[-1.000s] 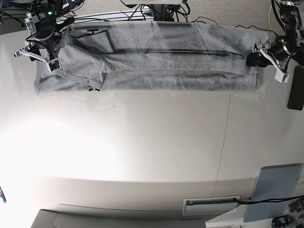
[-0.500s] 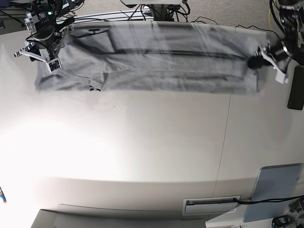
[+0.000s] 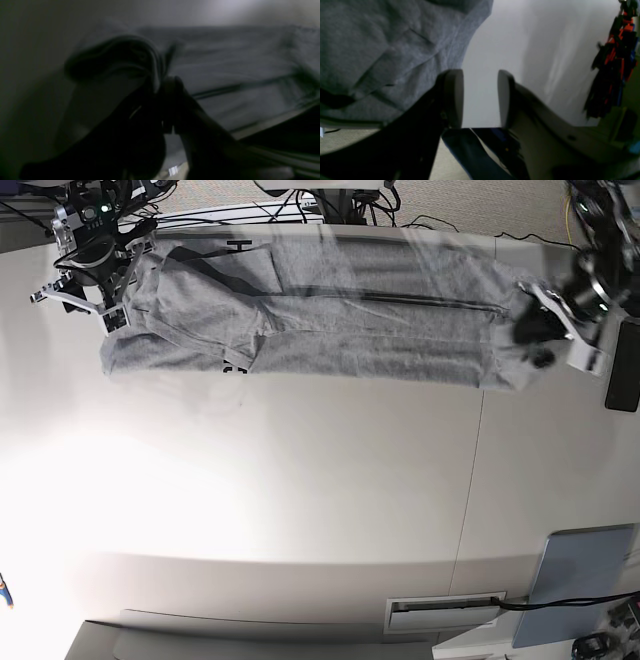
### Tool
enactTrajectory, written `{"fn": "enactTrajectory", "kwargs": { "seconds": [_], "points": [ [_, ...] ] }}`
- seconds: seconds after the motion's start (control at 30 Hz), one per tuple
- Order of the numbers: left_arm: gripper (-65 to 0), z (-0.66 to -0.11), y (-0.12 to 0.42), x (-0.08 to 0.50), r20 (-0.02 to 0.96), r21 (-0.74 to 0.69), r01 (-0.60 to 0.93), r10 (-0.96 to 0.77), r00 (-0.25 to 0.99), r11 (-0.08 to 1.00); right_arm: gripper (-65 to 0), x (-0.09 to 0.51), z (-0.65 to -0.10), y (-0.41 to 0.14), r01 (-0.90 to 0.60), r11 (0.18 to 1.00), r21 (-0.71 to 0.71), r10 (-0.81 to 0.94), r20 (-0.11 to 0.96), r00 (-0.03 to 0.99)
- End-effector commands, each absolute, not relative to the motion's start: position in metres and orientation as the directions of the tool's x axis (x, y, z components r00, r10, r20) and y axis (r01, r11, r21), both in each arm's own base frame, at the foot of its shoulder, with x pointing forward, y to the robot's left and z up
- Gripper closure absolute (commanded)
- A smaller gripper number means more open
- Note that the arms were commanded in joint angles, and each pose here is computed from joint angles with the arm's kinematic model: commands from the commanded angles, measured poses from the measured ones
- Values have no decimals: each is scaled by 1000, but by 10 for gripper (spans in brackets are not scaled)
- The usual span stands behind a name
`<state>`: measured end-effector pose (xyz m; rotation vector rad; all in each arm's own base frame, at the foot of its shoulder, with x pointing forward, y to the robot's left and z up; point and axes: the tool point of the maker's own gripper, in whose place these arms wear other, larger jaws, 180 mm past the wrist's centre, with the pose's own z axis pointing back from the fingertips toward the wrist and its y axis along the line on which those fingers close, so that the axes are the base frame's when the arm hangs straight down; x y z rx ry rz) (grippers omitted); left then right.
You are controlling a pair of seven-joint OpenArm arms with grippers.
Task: Fold the T-shirt properly
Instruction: 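Grasp the shirt end near the left gripper and fold it toward the middle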
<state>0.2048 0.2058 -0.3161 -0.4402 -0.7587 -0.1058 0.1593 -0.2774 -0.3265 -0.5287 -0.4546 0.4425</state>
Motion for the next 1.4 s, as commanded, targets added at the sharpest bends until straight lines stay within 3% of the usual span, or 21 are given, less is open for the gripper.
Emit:
{"fn": "enactTrajectory", "kwargs": {
  "seconds": [0.0,0.13,0.33,0.6,0.87,0.9,1.0,1.07,1.2,1.37],
  "points": [
    [0,-303,195,204,710,-379,260,99,697,888,-229,165,-318,-280,-272,760,-590,523,309,794],
    [0,-298,151,196,698,-493,268,192,690,828,-229,165,-318,-280,-272,761,-590,523,309,794],
    [0,-309,67,193,648,-599,347,181,740,722,-229,166,-317,-279,-272,760,-590,526,314,791],
    [0,-319,-8,196,647,-559,430,48,761,710,-229,166,-317,-280,-272,760,-590,526,313,791],
    [0,-320,-35,191,681,-509,494,-20,732,705,-229,166,-317,-280,-272,760,-590,526,313,791],
    [-23,-318,-37,192,687,-512,498,-15,727,700,-229,166,-317,-280,-271,760,-590,525,313,791],
    [-247,-314,-48,185,703,-513,545,-40,710,664,-229,166,-317,-280,-272,760,-590,526,313,791],
    [-326,-309,-58,179,721,-512,592,-64,690,622,-229,166,-317,-279,-271,760,-590,525,314,791],
    [-328,-302,-66,177,752,-497,639,-77,655,588,-229,166,-317,-280,-271,760,-590,526,313,791],
    [-295,-315,-48,198,766,-376,615,-142,627,693,-229,166,-317,-279,-271,760,-590,525,314,791]
  ]
}}
